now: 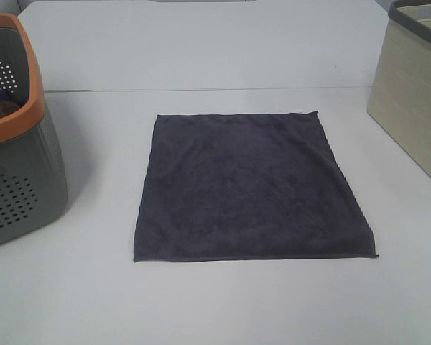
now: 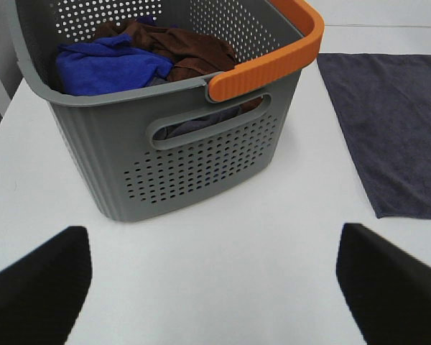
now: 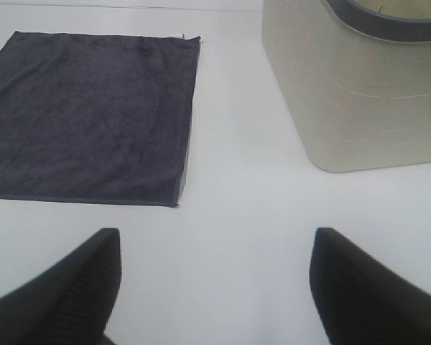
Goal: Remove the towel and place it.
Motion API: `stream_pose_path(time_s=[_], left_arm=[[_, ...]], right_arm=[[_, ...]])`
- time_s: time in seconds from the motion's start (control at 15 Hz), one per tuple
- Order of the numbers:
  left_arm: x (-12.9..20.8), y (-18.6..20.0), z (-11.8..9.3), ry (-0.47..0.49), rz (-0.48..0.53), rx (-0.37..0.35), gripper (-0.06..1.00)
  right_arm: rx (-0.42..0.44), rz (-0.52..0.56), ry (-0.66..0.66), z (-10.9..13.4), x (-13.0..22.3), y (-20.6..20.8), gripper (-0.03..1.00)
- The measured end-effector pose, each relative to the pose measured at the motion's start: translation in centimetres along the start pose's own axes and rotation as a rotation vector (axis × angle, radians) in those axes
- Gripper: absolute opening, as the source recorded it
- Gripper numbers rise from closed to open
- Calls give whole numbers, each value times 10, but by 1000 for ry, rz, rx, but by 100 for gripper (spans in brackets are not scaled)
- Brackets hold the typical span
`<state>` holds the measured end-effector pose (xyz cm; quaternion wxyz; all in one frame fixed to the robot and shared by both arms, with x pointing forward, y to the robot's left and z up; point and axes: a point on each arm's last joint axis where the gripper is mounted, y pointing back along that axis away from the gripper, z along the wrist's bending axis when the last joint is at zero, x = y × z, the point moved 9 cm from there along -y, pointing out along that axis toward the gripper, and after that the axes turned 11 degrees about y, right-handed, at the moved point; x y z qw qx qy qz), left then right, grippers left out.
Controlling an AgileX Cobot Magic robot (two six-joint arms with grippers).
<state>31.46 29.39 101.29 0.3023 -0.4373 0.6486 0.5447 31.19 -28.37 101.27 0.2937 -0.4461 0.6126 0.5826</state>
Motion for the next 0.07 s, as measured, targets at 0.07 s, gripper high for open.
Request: stream_pose_path(time_s=[0.07], left_arm=[[0, 0, 0, 0, 0, 0, 87]], right_arm=[[0, 0, 0, 0, 0, 0, 65]])
